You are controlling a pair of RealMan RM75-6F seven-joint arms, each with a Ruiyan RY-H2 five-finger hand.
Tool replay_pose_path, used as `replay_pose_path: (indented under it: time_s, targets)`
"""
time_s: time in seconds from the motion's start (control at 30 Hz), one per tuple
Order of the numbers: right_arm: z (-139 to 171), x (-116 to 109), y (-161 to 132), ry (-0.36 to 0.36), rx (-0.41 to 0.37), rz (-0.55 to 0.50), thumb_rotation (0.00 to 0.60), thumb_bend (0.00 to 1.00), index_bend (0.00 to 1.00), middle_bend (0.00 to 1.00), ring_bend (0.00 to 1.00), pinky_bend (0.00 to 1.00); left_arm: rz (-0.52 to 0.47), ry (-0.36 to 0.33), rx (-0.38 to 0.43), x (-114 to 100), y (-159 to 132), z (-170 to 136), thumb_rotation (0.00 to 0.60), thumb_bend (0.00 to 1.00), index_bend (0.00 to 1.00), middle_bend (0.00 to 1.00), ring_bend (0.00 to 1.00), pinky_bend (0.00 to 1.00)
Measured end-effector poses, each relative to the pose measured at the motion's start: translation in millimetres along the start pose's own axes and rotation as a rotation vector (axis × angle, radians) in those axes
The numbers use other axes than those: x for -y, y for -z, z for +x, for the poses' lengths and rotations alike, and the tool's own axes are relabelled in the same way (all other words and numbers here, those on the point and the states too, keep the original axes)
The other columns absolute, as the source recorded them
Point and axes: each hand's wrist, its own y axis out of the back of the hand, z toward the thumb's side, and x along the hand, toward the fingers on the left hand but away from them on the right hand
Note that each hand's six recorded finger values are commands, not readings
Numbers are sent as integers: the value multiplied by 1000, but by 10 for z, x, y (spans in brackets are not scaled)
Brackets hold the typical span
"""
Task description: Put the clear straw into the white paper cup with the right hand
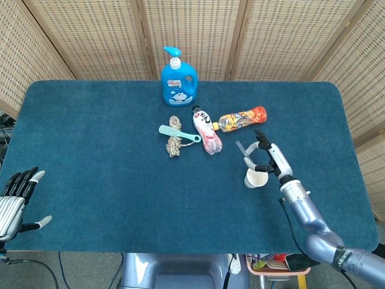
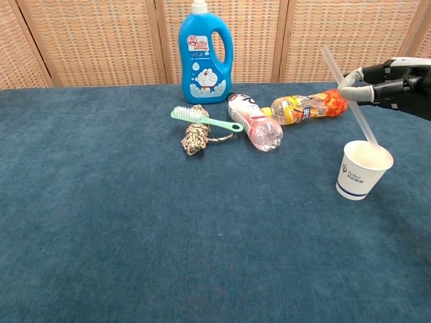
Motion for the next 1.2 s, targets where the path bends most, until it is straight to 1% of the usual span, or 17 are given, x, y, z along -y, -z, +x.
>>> replay_pose_path:
  time_s: [0.13, 0.8, 0.93, 0.97, 1.0, 1.1, 1.2]
  targets:
    - [-4, 20, 95, -9, 12, 3, 600, 459, 654, 10, 0, 0, -1, 0, -1, 0, 0, 2, 600, 133, 0, 0, 0, 0]
    - [-78, 92, 363, -27, 41, 2, 600, 459, 654, 7, 0, 0, -4, 3, -2, 1, 4, 8, 600, 133, 0, 0, 0, 0]
    - [-85, 105, 400, -36, 45, 3, 600, 357, 650, 0, 0, 0, -4, 4, -1, 2, 2, 6, 600, 132, 0, 0, 0, 0]
    - [-87, 105, 406, -37, 45, 2, 600, 307, 636, 0, 0, 0, -4, 4, -1, 2, 3, 5, 600, 132, 0, 0, 0, 0]
    - [-90, 102, 414, -39, 44, 3, 600, 283, 623, 0, 0, 0, -4, 4, -1, 1, 3, 5, 600, 133, 0, 0, 0, 0]
    - [-95, 100, 432, -44, 41, 8, 600, 201, 549, 0, 0, 0, -5, 3, -1, -2, 5, 8, 600, 132, 0, 0, 0, 0]
    - [-92, 105, 440, -50, 36, 6, 600, 179, 486, 0, 0, 0, -5, 4, -2, -1, 8, 8, 600, 133, 0, 0, 0, 0]
